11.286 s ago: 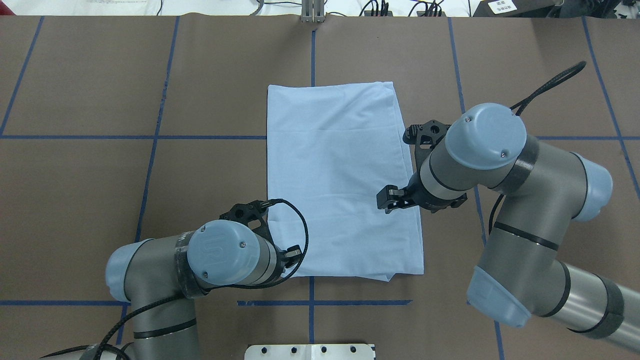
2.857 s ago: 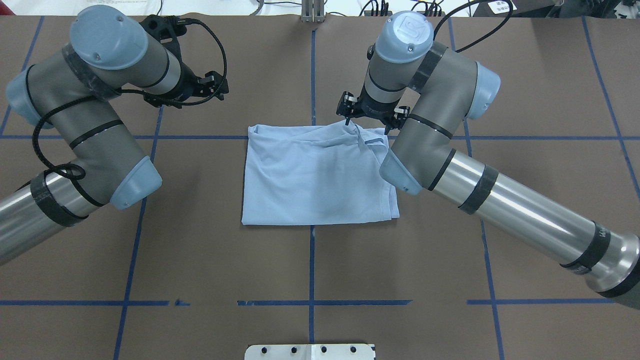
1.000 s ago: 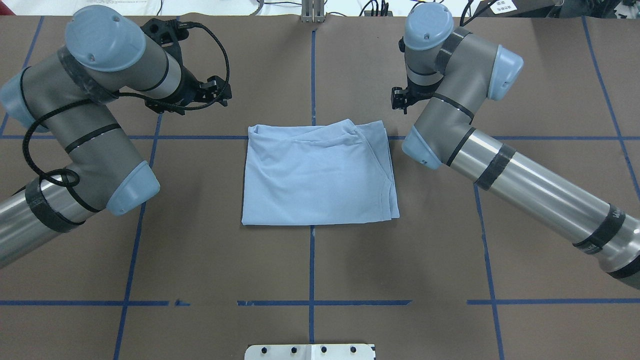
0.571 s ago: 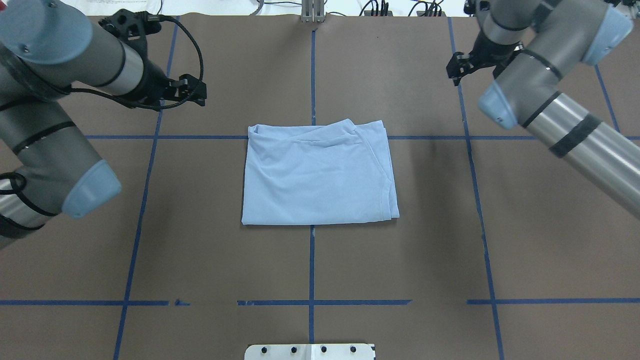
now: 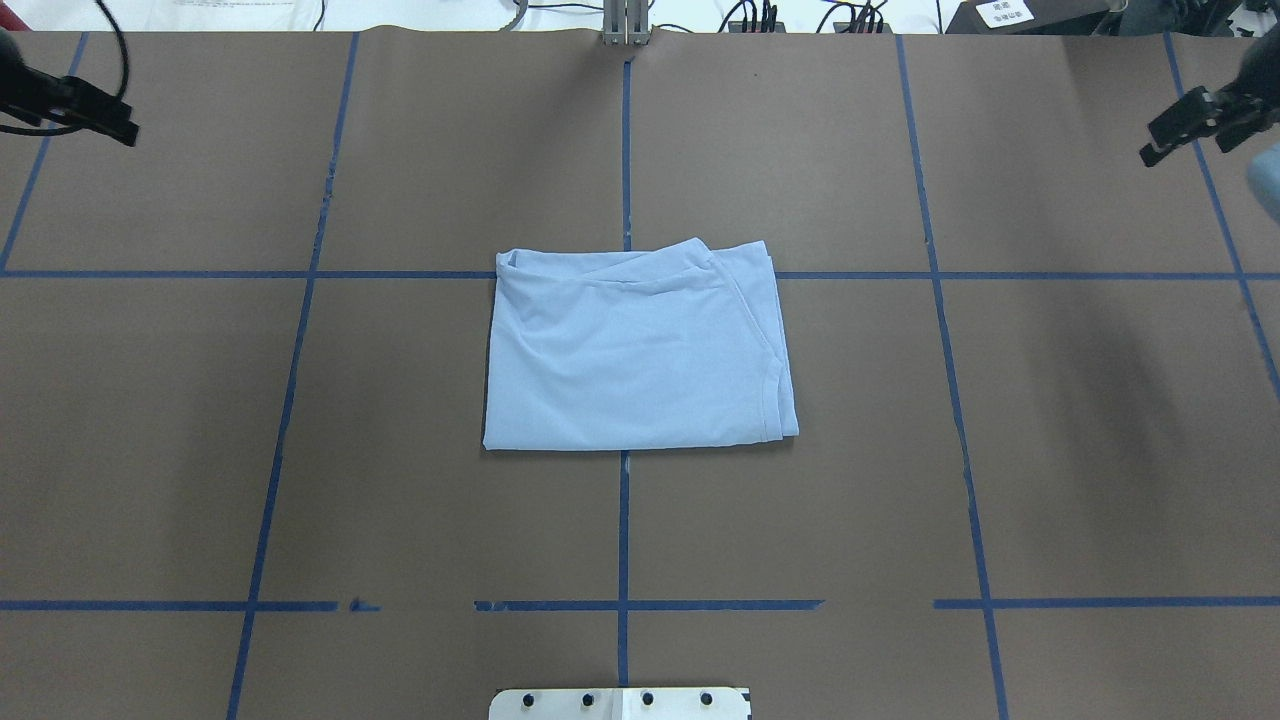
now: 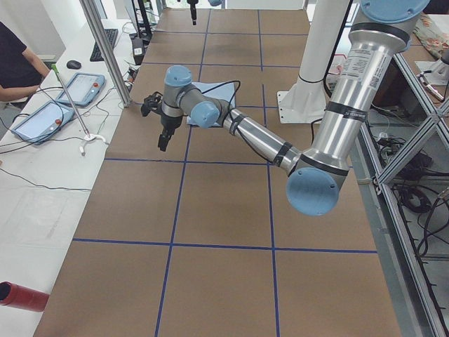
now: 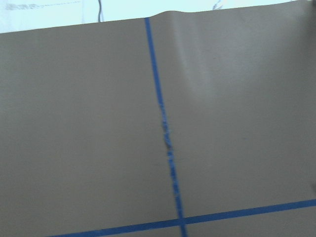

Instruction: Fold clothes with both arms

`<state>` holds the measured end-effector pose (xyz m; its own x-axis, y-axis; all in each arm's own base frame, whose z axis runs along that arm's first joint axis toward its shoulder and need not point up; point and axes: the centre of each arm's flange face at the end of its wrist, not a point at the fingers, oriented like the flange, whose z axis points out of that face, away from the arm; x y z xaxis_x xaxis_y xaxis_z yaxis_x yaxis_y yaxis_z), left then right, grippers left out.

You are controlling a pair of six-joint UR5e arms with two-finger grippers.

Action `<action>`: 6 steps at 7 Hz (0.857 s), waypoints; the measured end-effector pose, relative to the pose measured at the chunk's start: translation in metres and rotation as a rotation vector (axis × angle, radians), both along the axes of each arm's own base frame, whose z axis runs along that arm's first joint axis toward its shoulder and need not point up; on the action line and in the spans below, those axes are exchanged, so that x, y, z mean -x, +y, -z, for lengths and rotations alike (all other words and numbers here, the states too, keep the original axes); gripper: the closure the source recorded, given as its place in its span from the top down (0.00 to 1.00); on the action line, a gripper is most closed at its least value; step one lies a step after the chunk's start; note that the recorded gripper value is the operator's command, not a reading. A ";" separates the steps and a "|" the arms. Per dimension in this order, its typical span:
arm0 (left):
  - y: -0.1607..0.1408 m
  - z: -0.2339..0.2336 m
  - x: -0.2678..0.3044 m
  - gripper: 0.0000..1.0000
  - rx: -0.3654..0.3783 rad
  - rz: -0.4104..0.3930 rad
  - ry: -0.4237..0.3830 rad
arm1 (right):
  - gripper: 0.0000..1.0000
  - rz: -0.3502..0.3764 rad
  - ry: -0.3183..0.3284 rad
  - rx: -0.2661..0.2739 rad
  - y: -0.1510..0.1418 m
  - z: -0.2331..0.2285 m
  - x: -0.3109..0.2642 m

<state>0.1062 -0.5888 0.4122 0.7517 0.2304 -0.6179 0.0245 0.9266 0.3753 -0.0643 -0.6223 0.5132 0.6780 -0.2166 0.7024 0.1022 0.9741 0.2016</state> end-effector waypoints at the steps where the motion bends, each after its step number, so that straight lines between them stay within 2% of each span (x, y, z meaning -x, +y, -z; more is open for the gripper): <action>1: 0.005 -0.045 0.051 1.00 -0.025 -0.050 -0.053 | 1.00 -0.008 -0.023 -0.008 0.028 -0.025 -0.045; 3: 0.040 -0.121 0.125 1.00 -0.051 -0.131 -0.136 | 1.00 -0.003 -0.059 -0.005 0.093 -0.070 -0.092; 5: 0.078 -0.167 0.149 1.00 -0.042 -0.164 -0.140 | 1.00 0.000 -0.067 0.006 0.149 -0.102 -0.115; 6: 0.089 -0.180 0.150 1.00 -0.039 -0.171 -0.133 | 1.00 -0.006 -0.059 0.022 0.164 -0.118 -0.120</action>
